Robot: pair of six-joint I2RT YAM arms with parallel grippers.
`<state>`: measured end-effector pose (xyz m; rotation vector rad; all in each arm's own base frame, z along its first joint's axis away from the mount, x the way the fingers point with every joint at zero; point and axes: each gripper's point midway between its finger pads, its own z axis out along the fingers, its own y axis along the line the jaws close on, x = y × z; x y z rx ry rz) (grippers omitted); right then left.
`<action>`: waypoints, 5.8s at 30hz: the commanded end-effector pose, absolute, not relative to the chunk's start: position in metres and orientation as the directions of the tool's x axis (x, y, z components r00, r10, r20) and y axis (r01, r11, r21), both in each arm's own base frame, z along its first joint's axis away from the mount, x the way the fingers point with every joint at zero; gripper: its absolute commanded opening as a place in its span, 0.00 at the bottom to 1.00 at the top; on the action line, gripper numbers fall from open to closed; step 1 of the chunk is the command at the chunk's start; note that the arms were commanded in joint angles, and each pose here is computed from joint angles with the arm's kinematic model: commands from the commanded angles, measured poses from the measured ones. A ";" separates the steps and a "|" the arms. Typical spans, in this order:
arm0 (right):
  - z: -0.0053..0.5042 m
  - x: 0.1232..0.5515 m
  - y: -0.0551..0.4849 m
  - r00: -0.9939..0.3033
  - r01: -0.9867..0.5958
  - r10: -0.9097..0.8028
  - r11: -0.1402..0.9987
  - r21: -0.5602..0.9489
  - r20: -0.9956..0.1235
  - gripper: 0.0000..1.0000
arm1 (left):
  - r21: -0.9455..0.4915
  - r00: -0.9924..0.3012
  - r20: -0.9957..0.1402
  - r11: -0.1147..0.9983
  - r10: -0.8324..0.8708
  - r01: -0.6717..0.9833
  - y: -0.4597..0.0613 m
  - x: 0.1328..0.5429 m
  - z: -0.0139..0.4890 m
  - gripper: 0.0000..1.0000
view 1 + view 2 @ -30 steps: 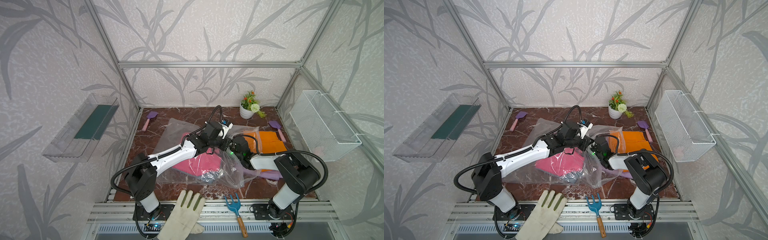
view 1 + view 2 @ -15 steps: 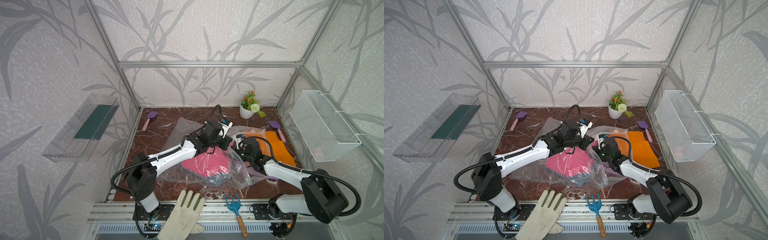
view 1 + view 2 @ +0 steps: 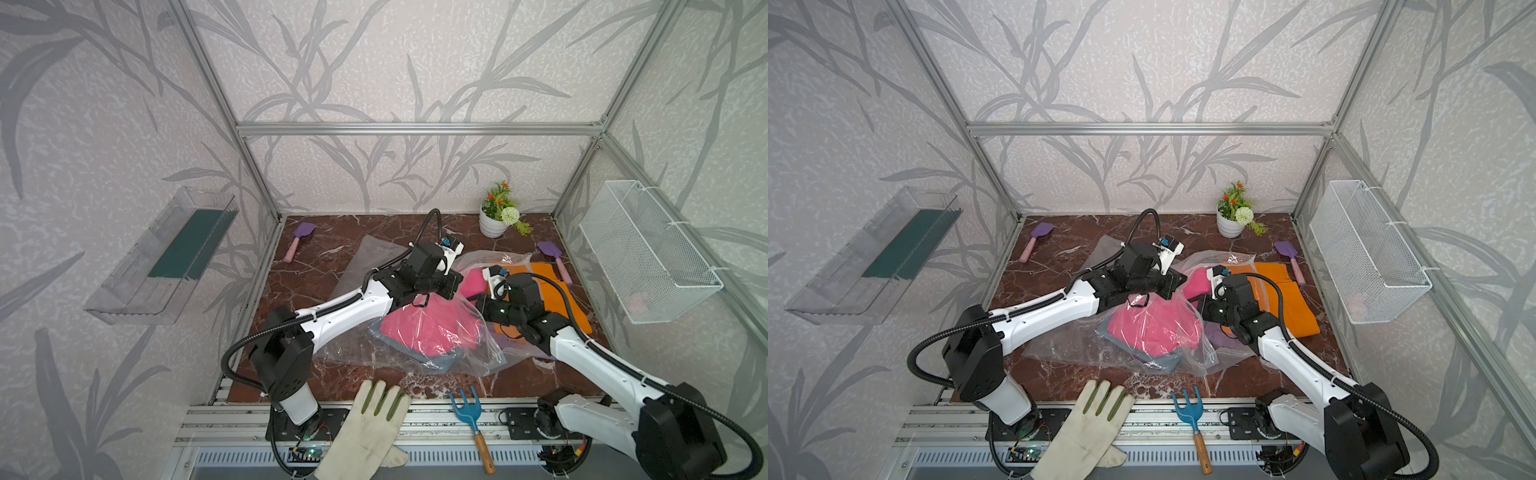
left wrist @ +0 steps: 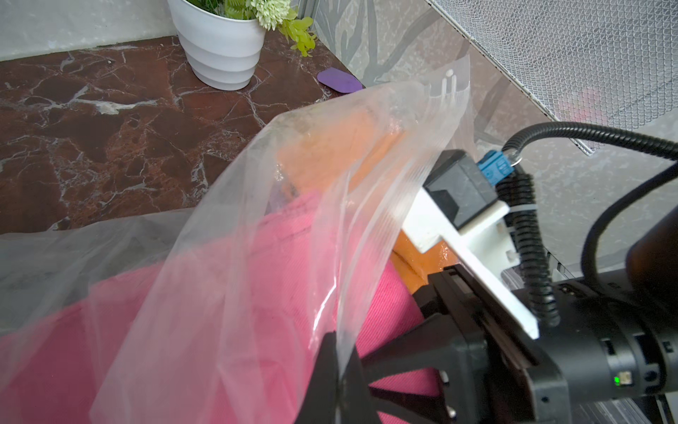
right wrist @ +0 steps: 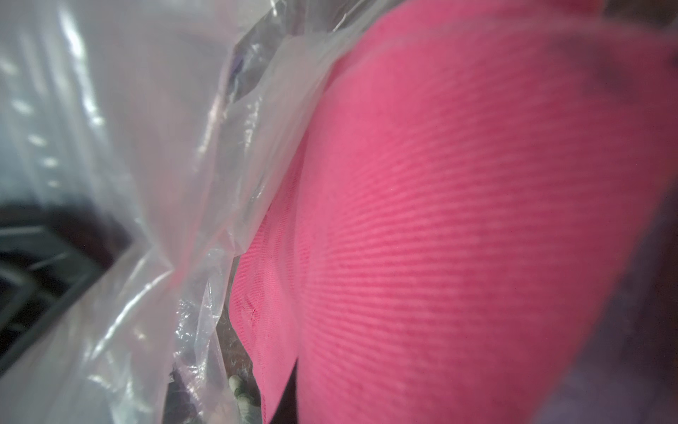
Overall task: Take the trousers out of the vacuum bag
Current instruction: Take out the trousers from the vacuum bag, then adjust the vacuum bag at the center of the board, then place the trousers at the center of the board.
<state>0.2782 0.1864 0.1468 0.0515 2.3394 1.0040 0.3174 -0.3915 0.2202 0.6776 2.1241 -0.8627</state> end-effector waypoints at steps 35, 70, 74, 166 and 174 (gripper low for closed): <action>0.385 0.219 0.064 -0.260 -0.210 0.266 0.923 0.323 -0.928 0.00 | -0.354 -0.647 -0.737 0.705 0.195 0.615 -0.390 0.339 0.177 0.00; 0.400 0.191 -0.004 -0.074 0.075 0.216 0.975 0.210 -0.974 0.00 | -0.381 -0.828 -0.526 0.817 0.192 0.432 -0.361 0.370 0.031 0.00; 0.397 0.196 -0.005 -0.079 0.088 0.202 0.977 0.195 -0.976 0.00 | -0.382 -0.851 -0.498 0.839 0.167 0.389 -0.341 0.368 0.015 0.00; 0.135 0.257 -0.027 -0.317 0.471 0.709 0.694 0.545 -0.630 0.00 | -0.471 -0.825 -0.566 0.825 -0.010 0.313 -0.267 0.374 0.072 0.00; 0.111 0.237 -0.016 -0.358 0.511 0.769 0.636 0.578 -0.529 0.51 | -0.471 -0.813 -0.582 0.818 -0.007 0.330 -0.270 0.377 0.085 0.00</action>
